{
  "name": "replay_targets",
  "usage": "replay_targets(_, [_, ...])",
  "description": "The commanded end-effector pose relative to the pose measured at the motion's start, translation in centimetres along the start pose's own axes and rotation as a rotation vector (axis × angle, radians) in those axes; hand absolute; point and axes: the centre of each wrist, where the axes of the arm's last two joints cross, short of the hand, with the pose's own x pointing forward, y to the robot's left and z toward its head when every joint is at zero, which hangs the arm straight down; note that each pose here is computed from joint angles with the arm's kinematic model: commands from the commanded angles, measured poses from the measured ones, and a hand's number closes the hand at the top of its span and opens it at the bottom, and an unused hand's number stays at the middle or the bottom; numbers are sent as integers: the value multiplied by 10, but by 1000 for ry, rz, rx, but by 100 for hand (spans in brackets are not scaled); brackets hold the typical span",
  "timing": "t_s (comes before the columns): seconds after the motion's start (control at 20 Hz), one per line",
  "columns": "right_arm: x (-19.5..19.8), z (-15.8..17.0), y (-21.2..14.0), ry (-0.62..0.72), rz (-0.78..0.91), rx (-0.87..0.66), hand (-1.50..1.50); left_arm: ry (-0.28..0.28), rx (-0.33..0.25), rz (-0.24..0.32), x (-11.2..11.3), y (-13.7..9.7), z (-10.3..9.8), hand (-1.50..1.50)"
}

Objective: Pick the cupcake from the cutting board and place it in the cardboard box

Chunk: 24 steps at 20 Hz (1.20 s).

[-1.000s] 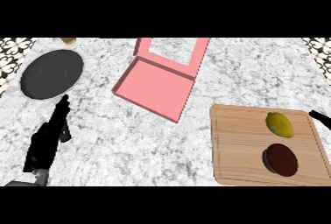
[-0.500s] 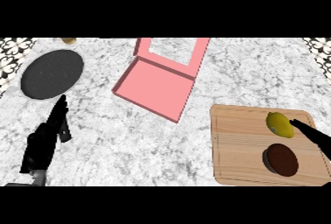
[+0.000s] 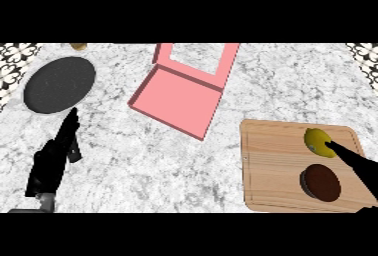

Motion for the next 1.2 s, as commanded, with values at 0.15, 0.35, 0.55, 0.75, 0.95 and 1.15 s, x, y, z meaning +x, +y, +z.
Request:
replay_targets(0.15, [17,-2,18,-11,-9,-6,-150,1,3,4,10,-14,13,0])
replay_targets(0.35, [-4,-16,26,11,-21,-14,-150,3,-9,0,10,-1,-6,0])
replay_targets(0.55, [-10,-17,34,-1,-19,-5,-150,-14,-10,11,-1,7,-11,0])
replay_targets(0.75, [-8,-23,5,-5,-33,-19,-150,-2,1,-9,-6,-7,8,0])
replay_targets(0.95, [20,-23,46,0,-24,-25,-150,2,5,-3,-9,-11,8,0])
replay_targets(1.15, [1,-31,53,-2,-3,7,-150,2,10,-11,7,-9,0,0])
